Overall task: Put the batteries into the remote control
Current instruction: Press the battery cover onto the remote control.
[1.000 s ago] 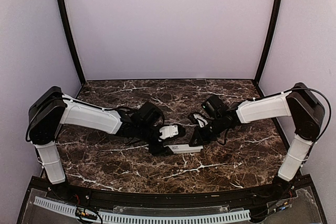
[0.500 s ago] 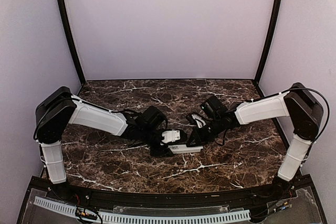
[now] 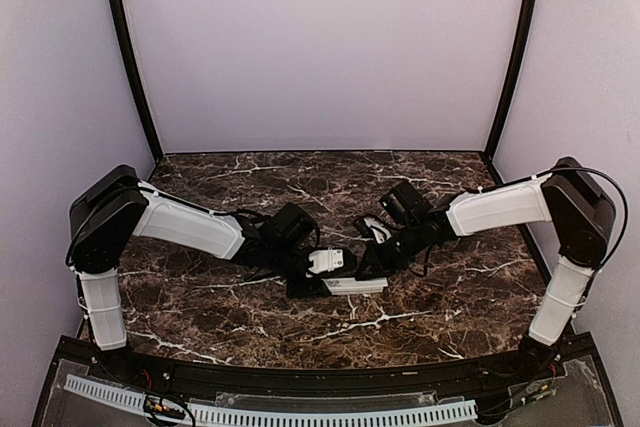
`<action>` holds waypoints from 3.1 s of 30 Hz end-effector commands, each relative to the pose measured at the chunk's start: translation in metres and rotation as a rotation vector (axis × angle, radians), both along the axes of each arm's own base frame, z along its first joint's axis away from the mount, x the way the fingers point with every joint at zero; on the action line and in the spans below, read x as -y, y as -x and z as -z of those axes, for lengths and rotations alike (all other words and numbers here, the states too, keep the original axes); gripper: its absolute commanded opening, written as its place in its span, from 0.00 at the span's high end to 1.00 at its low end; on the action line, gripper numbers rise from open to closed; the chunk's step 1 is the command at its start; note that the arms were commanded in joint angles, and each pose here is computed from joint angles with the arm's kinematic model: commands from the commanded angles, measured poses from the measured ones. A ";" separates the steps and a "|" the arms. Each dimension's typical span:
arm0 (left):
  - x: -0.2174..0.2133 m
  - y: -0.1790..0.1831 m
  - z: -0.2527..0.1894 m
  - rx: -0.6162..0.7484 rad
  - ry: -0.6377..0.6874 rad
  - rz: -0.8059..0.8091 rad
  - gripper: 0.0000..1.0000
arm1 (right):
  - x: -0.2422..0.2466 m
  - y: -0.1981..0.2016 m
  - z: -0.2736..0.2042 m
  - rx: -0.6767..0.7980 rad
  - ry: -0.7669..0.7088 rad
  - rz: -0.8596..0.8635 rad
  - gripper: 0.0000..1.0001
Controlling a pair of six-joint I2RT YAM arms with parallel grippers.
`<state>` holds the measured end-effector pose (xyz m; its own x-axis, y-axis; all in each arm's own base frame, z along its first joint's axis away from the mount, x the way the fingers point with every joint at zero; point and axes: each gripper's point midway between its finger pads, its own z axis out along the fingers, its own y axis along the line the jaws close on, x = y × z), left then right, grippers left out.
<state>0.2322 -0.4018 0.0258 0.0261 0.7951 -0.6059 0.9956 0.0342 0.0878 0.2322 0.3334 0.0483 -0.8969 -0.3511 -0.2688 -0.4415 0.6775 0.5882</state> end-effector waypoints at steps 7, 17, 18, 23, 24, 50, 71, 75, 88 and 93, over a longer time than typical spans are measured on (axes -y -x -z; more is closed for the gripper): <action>0.001 0.005 0.001 -0.012 -0.010 0.017 0.69 | 0.003 -0.008 -0.033 0.084 0.020 0.012 1.00; 0.000 0.007 0.004 -0.003 -0.024 0.025 0.68 | 0.093 -0.021 -0.006 0.159 0.473 0.243 1.00; 0.001 0.007 0.004 -0.001 -0.024 0.024 0.68 | 0.094 -0.020 -0.001 0.150 0.490 0.242 1.00; 0.000 0.008 0.005 -0.002 -0.029 0.027 0.68 | 0.097 -0.016 0.013 0.140 0.567 0.234 1.00; 0.000 0.008 0.005 -0.001 -0.030 0.026 0.67 | 0.098 -0.015 0.015 0.140 0.579 0.234 1.00; 0.000 0.007 0.005 0.010 -0.034 0.023 0.63 | 0.066 0.005 0.030 0.137 0.619 0.136 1.00; 0.001 0.009 0.007 0.000 -0.030 0.030 0.66 | 0.045 0.001 0.026 0.162 0.577 0.114 1.00; 0.000 0.009 0.003 -0.003 -0.034 0.026 0.60 | 0.056 0.001 0.030 0.170 0.627 0.120 1.00; 0.007 0.007 -0.052 0.046 0.094 0.000 0.40 | 0.070 -0.001 0.034 0.186 0.689 0.118 1.00; 0.003 0.010 -0.098 0.053 0.204 -0.065 0.39 | 0.072 -0.003 0.032 0.193 0.689 0.119 1.00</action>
<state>0.2307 -0.4060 0.0771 0.0418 0.7363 -0.6753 0.9885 0.0679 0.1351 0.2332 0.2686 0.0189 -0.9017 -0.3874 -0.1920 -0.3895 0.9206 -0.0282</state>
